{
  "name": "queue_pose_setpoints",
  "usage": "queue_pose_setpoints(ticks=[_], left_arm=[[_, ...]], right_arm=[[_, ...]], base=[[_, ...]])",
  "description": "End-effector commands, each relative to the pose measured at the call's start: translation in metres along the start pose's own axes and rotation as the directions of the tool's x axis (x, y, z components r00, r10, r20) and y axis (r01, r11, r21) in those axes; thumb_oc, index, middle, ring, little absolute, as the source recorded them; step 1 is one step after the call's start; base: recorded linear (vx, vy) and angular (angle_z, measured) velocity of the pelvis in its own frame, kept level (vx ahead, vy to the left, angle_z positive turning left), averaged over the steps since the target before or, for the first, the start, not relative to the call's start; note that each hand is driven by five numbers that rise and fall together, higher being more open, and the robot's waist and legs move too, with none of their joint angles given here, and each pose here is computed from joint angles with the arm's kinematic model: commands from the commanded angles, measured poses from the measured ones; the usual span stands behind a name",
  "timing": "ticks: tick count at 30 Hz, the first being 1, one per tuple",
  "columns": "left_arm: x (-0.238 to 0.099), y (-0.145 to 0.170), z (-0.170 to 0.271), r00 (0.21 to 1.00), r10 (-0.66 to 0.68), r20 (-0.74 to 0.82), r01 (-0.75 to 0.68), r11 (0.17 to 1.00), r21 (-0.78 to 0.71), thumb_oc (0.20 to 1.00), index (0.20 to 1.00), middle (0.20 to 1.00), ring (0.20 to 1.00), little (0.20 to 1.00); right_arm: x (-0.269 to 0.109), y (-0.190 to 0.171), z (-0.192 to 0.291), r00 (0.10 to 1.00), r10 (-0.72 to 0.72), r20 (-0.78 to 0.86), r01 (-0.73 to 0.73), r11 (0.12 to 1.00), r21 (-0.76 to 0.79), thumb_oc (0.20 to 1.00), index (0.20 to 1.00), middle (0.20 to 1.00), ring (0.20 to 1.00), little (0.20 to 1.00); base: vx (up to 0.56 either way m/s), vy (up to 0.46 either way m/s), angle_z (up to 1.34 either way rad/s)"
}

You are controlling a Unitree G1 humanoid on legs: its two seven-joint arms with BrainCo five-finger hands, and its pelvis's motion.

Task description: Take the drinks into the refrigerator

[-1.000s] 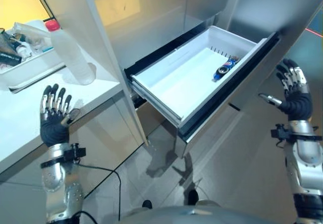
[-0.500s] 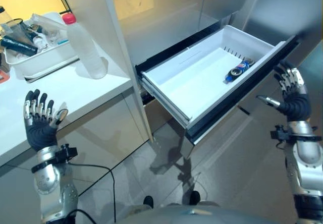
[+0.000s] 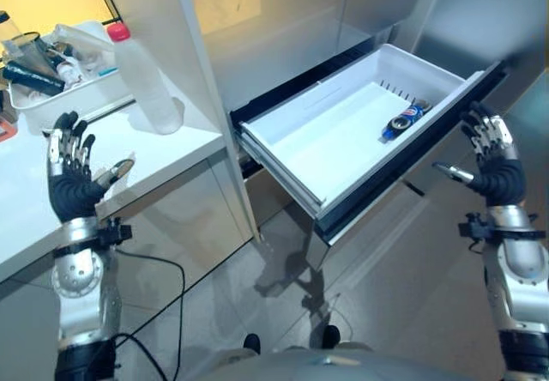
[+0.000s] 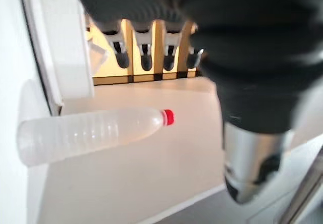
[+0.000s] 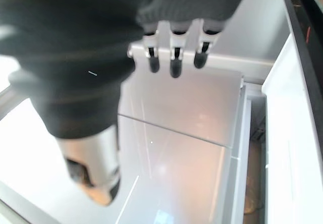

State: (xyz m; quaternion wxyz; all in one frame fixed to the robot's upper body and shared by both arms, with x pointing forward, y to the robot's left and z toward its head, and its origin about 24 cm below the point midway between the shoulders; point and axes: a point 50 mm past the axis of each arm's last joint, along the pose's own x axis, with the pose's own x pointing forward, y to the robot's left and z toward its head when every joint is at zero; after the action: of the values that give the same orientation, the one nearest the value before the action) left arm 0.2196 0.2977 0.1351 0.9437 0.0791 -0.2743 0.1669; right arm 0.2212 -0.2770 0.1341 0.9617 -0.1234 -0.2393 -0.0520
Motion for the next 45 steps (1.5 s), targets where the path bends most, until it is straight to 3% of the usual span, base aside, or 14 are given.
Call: queue_pose_setpoints(ticks=[1, 12, 28, 45], left_arm=[[0.024, 0.005, 0.007, 0.998, -0.023, 0.058, 0.018, 0.996, 0.083, 1.000, 1.000, 1.000, 1.000, 1.000], [0.041, 0.008, -0.006, 1.000, -0.001, 0.004, 0.000, 0.992, 0.129, 1.000, 1.000, 1.000, 1.000, 1.000], [-0.002, 0.010, -0.048, 0.975, 0.066, -0.213, -0.051, 0.996, 0.077, 1.000, 1.000, 1.000, 1.000, 1.000], [-0.027, 0.017, -0.059, 0.951, 0.112, -0.287, -0.096, 0.993, 0.066, 1.000, 1.000, 1.000, 1.000, 1.000]], right_arm=[[0.022, 0.000, 0.019, 0.992, 0.034, 0.118, -0.037, 0.999, 0.025, 1.000, 1.000, 1.000, 1.000, 1.000], [0.031, 0.010, 0.037, 0.974, 0.097, 0.207, -0.114, 0.991, 0.070, 1.000, 1.000, 1.000, 1.000, 1.000], [0.033, 0.004, 0.069, 0.932, 0.082, 0.353, -0.103, 0.994, 0.041, 1.000, 1.000, 1.000, 1.000, 1.000], [0.031, -0.001, 0.078, 0.918, 0.070, 0.390, -0.087, 0.996, 0.026, 1.000, 1.000, 1.000, 1.000, 1.000]], base=[[0.00, 0.000, 0.00], [0.02, 0.007, -0.08], [0.02, -0.004, -0.09], [0.00, 0.000, -0.03]])
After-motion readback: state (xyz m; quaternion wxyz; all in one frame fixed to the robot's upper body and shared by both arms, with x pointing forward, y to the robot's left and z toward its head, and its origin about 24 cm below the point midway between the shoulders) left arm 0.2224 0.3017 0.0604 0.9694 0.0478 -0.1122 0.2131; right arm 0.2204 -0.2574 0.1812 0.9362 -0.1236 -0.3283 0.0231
